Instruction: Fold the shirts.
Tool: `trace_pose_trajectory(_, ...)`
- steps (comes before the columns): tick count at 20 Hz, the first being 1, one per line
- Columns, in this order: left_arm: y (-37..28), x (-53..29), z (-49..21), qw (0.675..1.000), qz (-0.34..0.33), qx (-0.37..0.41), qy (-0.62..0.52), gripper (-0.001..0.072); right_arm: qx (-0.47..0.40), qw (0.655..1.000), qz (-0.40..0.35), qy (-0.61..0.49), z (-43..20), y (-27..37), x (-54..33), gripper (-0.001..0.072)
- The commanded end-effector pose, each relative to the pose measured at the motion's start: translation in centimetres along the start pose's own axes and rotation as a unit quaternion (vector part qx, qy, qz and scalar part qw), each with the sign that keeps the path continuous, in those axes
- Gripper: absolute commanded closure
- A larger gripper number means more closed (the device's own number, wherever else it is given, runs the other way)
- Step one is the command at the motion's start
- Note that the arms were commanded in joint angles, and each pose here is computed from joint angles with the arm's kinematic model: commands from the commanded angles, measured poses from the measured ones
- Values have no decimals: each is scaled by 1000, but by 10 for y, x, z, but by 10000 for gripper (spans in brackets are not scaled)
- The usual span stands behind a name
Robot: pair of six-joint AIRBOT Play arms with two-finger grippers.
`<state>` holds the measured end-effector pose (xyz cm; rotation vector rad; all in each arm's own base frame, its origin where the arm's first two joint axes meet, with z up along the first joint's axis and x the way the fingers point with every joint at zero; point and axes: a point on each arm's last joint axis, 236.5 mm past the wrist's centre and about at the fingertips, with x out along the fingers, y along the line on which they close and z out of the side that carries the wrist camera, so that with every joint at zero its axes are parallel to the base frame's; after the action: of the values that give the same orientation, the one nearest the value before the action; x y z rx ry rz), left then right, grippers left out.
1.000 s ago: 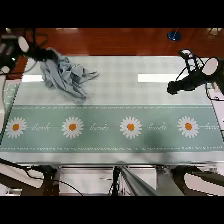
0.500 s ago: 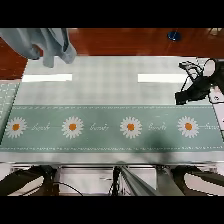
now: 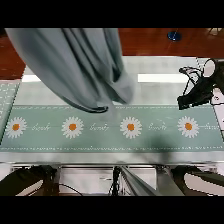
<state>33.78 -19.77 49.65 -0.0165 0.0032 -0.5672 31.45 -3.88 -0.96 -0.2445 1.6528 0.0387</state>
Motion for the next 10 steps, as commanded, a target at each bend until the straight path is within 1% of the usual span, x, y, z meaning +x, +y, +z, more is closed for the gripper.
trace_pose_trajectory(1, -43, 28, -46, 995, -69, -28, 69, 683, 0, 1000, 0, -1, 0, 0, 0, 121)
trace_pose_trajectory(4, -70, 69, -134, 978, -99, -35, 181, 684, 0, 1000, -1, -4, 2, 0, 0, 121)
trace_pose_trajectory(8, -75, 115, -263, 944, -97, -39, 312, 684, 0, 1000, -1, -4, 2, 0, 0, 121)
trace_pose_trajectory(10, -71, 129, -330, 922, -101, -13, 373, 684, 0, 1000, -1, -7, 3, 0, 0, 121)
